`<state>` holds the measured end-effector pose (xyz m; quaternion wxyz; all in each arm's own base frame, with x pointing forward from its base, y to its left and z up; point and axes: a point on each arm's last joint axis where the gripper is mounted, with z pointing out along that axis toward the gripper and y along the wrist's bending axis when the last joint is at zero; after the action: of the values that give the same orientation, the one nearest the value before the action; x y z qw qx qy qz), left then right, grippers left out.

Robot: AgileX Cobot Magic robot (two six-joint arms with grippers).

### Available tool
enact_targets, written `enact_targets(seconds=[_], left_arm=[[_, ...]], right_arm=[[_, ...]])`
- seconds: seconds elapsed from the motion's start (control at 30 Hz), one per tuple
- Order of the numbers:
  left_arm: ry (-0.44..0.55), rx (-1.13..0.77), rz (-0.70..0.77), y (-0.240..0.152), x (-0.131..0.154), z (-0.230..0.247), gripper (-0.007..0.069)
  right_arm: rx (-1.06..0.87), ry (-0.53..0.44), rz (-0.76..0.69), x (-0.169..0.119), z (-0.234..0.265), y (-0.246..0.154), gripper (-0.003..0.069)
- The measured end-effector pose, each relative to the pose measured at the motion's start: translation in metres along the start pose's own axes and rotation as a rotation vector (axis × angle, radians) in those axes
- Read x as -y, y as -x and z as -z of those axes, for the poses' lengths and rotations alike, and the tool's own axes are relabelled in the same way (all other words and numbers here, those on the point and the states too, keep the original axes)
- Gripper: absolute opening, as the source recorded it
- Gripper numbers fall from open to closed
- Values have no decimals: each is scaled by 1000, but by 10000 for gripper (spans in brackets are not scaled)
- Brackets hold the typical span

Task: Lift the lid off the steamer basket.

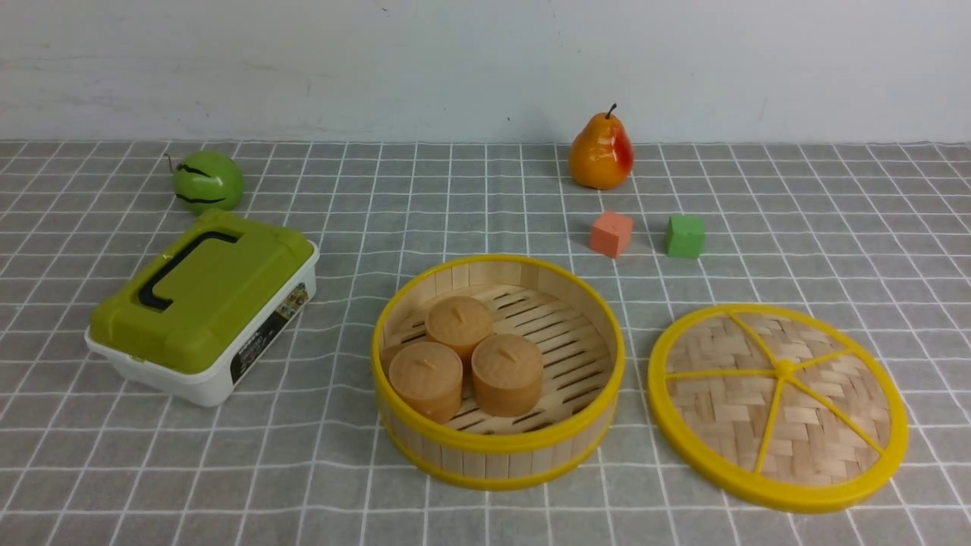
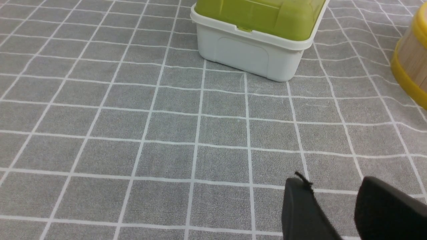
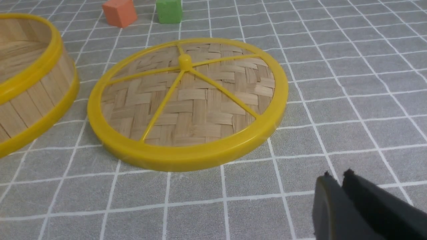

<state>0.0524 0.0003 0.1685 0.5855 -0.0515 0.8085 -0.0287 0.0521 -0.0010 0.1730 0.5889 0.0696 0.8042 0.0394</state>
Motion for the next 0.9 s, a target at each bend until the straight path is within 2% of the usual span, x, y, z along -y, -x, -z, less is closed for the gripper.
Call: enact_targets(seconds=[0.9], left_arm=[[0, 0, 0, 0, 0, 0, 239]], right_arm=[[-1, 0, 0, 0, 0, 0, 59]])
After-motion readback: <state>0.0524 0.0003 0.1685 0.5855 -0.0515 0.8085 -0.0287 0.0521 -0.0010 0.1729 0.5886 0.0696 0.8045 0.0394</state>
